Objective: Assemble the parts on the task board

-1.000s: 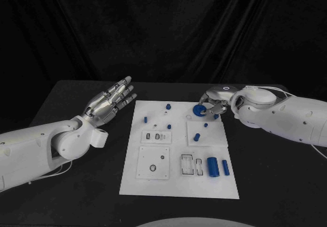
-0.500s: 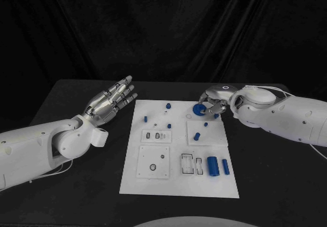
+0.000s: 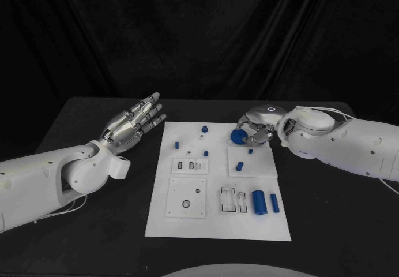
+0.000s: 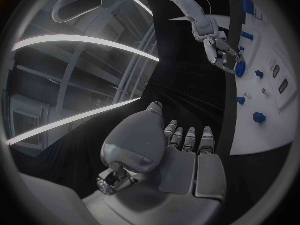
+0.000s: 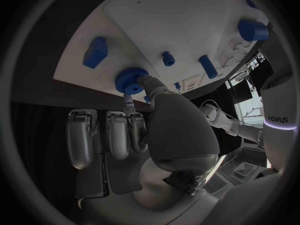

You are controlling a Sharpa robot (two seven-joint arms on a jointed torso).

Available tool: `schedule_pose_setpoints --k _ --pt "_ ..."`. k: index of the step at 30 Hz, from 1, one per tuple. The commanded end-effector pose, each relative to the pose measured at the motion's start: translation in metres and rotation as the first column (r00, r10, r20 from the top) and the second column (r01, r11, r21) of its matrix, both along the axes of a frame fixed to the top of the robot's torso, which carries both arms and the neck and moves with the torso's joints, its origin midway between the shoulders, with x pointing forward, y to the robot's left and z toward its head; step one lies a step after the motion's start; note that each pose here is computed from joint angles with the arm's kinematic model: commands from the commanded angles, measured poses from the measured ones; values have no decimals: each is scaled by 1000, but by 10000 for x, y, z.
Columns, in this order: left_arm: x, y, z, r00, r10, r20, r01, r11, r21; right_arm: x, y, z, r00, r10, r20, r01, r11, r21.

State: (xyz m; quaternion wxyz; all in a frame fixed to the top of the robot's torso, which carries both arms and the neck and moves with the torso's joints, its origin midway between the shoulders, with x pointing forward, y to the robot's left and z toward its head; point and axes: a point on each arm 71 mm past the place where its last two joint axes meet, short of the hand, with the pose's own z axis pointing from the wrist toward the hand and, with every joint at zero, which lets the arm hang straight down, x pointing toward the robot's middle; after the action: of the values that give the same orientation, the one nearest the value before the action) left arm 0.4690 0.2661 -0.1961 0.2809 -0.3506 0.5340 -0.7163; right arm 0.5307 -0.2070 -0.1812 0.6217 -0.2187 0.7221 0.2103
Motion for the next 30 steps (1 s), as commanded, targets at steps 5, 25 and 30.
schedule_pose_setpoints --k 5,25,30 --pt "4 -24 4 1000 -17 7 17 1000 -14 -28 210 111 998 58 0 -57 998 38" --pt "10 -48 -1 1000 -21 5 21 1000 -12 101 805 100 990 137 -22 -136 990 36" --pt "15 -58 -2 1000 -23 5 23 1000 -12 145 895 93 990 138 -20 -138 990 32"
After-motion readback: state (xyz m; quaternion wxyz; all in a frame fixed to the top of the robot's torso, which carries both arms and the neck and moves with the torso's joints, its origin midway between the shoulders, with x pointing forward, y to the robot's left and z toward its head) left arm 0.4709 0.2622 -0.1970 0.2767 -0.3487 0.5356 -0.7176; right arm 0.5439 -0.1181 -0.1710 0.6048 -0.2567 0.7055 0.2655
